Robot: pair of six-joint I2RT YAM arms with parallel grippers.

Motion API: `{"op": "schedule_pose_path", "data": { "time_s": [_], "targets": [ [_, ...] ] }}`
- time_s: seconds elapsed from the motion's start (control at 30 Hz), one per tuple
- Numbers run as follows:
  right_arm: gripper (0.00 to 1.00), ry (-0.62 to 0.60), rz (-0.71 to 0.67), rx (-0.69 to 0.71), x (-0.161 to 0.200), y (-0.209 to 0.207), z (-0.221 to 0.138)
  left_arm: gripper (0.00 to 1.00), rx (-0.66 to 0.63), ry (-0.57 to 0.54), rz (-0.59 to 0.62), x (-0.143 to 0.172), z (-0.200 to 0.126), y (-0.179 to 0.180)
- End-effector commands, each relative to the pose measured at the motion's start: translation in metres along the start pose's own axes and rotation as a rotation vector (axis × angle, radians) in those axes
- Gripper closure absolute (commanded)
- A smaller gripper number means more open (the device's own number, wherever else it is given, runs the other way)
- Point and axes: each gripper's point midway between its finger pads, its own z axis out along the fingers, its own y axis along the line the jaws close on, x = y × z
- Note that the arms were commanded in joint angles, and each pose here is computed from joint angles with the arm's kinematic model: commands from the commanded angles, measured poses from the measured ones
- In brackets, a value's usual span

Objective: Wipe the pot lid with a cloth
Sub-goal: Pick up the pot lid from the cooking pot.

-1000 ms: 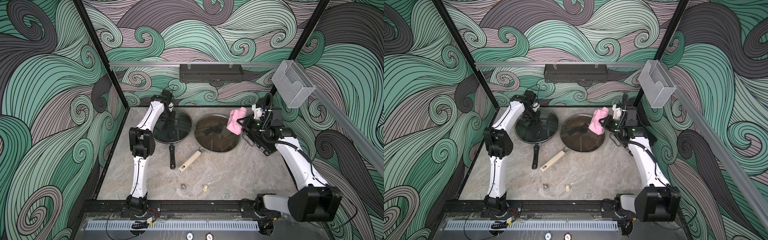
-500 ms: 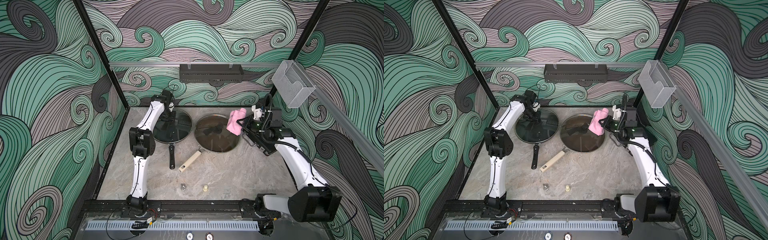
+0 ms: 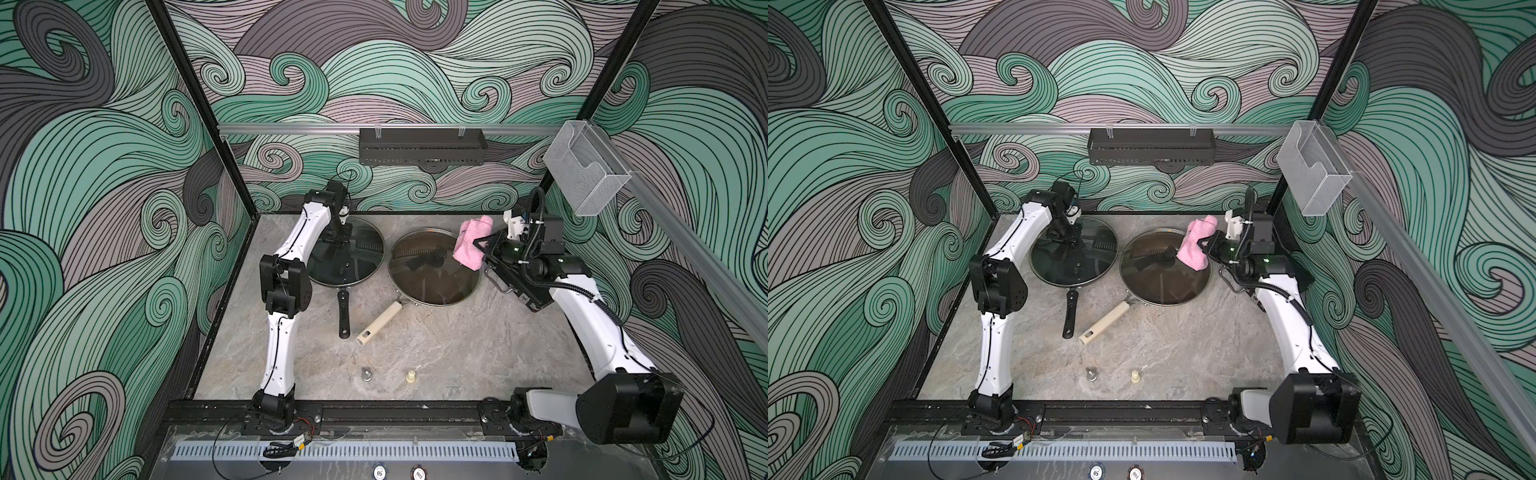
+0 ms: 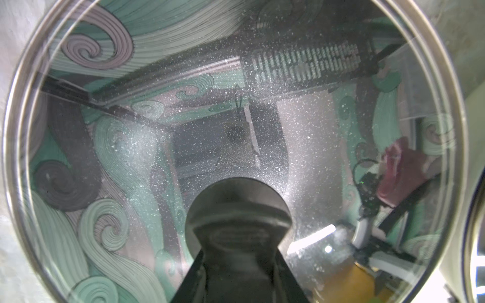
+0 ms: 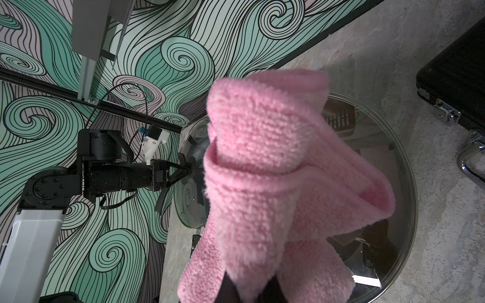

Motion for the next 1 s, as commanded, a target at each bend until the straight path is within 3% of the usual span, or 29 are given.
{"op": "schedule_pose_path", "data": {
  "time_s": [0.0, 0.03, 0.07, 0.53, 0.97],
  "targets": [
    [1.00, -0.020, -0.003, -0.021, -0.001, 0.007, -0.005, 0.92, 0.001, 0.119, 0.036, 0.024, 0.013, -0.010],
    [1.00, -0.022, 0.000, -0.022, -0.001, 0.007, -0.005, 0.99, 0.001, 0.110, 0.034, 0.022, 0.011, -0.010],
    [1.00, -0.020, 0.001, -0.024, 0.000, 0.007, -0.004, 1.00, 0.001, 0.101, 0.032, 0.021, 0.009, -0.010],
    [1.00, -0.029, -0.007, -0.017, 0.000, 0.007, -0.007, 1.00, 0.024, -0.228, 0.000, -0.023, -0.090, -0.012],
    [1.00, -0.038, -0.061, -0.022, 0.006, 0.014, -0.011, 1.00, 0.102, -0.332, -0.054, -0.002, -0.157, -0.019]
  ]
}}
